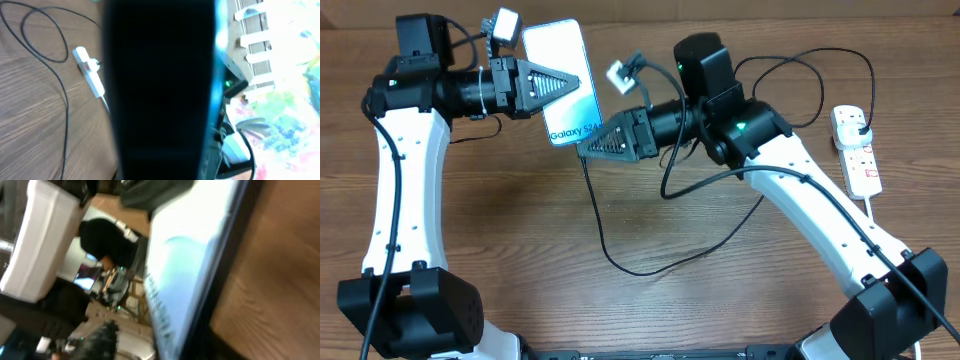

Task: Plug charger to phone and switch on socket

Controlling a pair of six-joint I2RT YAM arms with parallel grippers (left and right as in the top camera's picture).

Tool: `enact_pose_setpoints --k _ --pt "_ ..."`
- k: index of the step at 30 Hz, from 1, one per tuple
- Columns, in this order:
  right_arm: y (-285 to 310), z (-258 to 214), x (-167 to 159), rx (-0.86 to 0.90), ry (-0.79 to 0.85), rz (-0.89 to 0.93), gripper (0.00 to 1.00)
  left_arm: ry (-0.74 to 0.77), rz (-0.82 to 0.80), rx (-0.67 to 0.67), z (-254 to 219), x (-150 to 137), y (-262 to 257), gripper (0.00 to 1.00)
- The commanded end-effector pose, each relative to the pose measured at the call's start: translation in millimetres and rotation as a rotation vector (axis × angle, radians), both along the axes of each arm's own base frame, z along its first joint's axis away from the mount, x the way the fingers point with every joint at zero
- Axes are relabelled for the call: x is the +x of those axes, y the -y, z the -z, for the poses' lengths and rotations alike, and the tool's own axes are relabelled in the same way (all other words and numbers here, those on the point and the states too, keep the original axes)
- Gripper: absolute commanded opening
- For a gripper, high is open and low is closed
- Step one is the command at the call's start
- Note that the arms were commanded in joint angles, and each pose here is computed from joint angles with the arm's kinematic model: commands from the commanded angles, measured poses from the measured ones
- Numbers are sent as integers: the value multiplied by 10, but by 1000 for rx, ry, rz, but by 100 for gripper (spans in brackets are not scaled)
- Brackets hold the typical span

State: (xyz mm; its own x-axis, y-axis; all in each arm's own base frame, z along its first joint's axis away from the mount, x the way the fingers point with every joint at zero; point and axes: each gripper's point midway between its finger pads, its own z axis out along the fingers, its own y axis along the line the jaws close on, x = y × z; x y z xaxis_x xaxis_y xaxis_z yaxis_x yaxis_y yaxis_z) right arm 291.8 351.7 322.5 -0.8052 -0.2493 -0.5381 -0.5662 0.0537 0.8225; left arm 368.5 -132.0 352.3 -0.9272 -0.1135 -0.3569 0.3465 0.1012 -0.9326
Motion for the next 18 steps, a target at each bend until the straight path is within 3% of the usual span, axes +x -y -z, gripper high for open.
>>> enact_pose_setpoints --k 1,4,12,18 --pt "58 -77 120 3 31 46 55 57 40 -27 -160 -122 80 4" --pt "56 -79 120 3 33 46 58 57 40 -26 -159 -122 82 4" --pt "38 -157 153 33 81 47 46 55 78 -3 -118 -173 263 4" --pt "39 -152 152 32 79 47 20 56 83 48 -33 -175 385 4"
